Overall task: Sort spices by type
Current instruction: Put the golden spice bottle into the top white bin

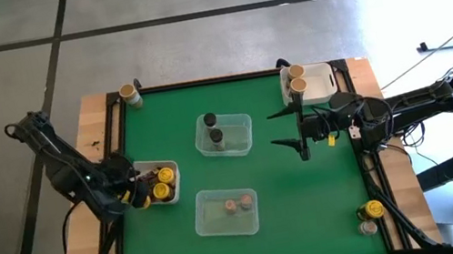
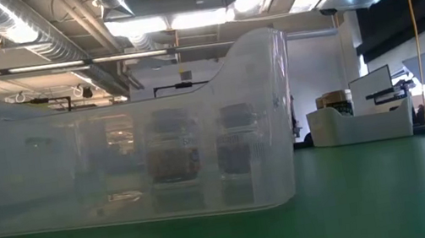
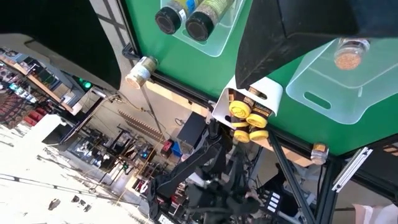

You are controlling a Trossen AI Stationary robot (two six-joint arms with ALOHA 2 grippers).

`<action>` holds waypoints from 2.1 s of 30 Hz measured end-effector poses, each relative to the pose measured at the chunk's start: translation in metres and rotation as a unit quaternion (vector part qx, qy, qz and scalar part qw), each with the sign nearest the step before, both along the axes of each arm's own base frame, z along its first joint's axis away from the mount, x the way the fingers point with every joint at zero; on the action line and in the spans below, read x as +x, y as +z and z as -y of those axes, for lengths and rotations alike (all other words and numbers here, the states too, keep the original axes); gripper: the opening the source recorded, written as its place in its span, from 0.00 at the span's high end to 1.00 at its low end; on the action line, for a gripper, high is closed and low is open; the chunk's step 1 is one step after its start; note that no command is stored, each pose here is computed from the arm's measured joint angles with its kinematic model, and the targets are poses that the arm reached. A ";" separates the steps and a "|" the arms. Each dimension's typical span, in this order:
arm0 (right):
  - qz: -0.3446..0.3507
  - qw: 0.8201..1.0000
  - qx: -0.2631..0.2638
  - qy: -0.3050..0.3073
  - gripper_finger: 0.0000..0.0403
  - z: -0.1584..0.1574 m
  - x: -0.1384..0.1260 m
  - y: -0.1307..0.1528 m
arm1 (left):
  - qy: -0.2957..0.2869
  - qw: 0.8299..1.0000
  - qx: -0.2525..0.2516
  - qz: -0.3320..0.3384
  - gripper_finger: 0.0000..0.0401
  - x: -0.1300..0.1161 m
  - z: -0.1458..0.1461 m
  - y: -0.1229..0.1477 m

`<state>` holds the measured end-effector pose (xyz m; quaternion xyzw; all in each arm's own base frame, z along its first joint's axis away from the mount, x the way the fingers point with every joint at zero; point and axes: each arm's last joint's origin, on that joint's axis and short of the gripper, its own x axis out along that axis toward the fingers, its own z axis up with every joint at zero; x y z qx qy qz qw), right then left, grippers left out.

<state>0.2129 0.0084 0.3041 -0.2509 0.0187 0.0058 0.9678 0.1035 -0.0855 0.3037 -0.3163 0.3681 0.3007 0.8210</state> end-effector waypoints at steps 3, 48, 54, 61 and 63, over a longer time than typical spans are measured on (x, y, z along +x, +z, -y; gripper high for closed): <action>0.000 1.000 -0.008 0.000 0.21 0.000 0.000 0.000 | -0.013 0.998 0.020 0.051 0.28 0.007 0.001 0.012; 0.022 1.000 -0.011 0.005 0.21 0.000 0.000 0.004 | -0.183 0.951 0.208 0.137 0.28 0.187 0.037 -0.037; 0.023 1.000 -0.011 0.005 0.21 0.000 0.000 0.004 | -0.206 0.943 0.212 0.154 0.28 0.200 0.044 -0.046; 0.024 1.000 -0.011 0.005 0.21 0.000 0.000 0.005 | -0.236 0.942 0.186 0.151 0.28 0.218 0.045 -0.065; 0.024 1.000 -0.011 0.005 0.21 0.000 0.000 0.005 | -0.244 0.942 0.176 0.146 0.28 0.222 0.044 -0.072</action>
